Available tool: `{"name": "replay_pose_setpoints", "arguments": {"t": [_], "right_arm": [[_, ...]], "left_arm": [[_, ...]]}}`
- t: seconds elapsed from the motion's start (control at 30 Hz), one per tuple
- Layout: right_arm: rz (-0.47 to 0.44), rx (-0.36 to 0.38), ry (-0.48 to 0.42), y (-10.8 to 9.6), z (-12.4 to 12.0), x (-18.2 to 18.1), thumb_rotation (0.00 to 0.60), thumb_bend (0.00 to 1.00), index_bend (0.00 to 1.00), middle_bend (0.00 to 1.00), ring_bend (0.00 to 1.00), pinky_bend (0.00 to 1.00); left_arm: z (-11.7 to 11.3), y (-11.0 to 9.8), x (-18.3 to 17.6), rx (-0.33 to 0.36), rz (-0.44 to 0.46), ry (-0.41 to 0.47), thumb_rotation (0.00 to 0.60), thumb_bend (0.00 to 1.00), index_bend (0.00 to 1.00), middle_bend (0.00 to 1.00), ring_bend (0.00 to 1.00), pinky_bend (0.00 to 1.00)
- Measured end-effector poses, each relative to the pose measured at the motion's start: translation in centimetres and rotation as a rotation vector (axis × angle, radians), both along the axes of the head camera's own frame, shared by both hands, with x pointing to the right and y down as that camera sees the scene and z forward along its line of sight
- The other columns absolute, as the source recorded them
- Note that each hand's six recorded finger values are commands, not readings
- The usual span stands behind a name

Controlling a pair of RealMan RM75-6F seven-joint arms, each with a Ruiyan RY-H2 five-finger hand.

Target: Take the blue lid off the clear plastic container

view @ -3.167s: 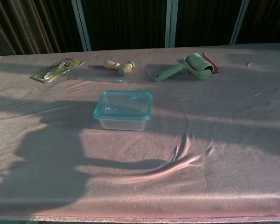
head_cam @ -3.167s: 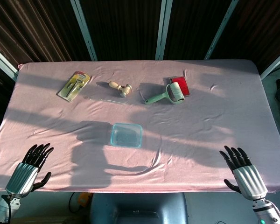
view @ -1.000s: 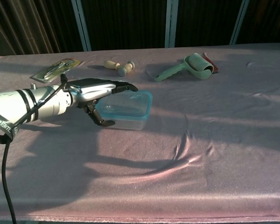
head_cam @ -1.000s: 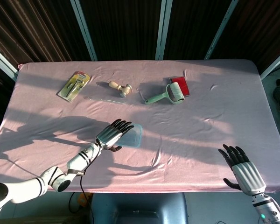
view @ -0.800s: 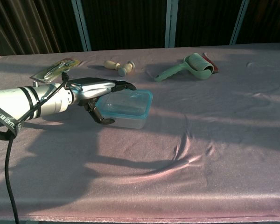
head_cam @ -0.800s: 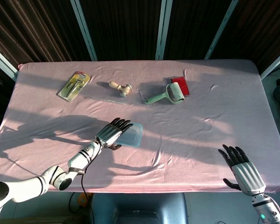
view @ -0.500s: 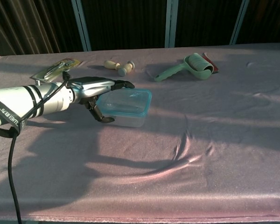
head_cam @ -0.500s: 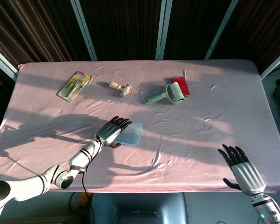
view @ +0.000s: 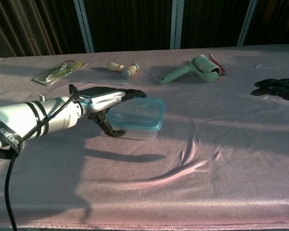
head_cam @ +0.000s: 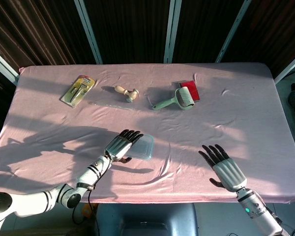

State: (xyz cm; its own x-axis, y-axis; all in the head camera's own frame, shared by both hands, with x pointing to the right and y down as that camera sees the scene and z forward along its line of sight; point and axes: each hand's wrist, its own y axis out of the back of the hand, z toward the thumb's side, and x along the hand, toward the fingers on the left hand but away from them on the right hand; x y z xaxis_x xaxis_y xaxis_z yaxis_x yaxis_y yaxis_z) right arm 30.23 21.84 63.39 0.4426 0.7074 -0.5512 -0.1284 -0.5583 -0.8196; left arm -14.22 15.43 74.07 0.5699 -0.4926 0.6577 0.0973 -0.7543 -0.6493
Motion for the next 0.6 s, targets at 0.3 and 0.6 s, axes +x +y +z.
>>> {"name": "replay_pose_setpoints", "arguments": {"t": [0.3, 0.6], "right_arm": [[-0.156, -0.016, -0.121, -1.0, 3.4, -9.7, 0.600, 0.37, 0.47, 0.00, 0.00, 0.00], [-0.135, 0.032, -0.242, -1.8, 5.0, -13.5, 0.600, 0.39, 0.53, 0.00, 0.00, 0.00]], "left_arm": [[0.5, 1.3, 0.7, -0.008, 0.001, -0.009, 0.600, 0.30, 0.00, 0.73, 0.52, 0.23], [0.2, 1.5, 0.7, -0.007, 0.001, -0.004, 0.600, 0.30, 0.00, 0.73, 0.52, 0.23]]}}
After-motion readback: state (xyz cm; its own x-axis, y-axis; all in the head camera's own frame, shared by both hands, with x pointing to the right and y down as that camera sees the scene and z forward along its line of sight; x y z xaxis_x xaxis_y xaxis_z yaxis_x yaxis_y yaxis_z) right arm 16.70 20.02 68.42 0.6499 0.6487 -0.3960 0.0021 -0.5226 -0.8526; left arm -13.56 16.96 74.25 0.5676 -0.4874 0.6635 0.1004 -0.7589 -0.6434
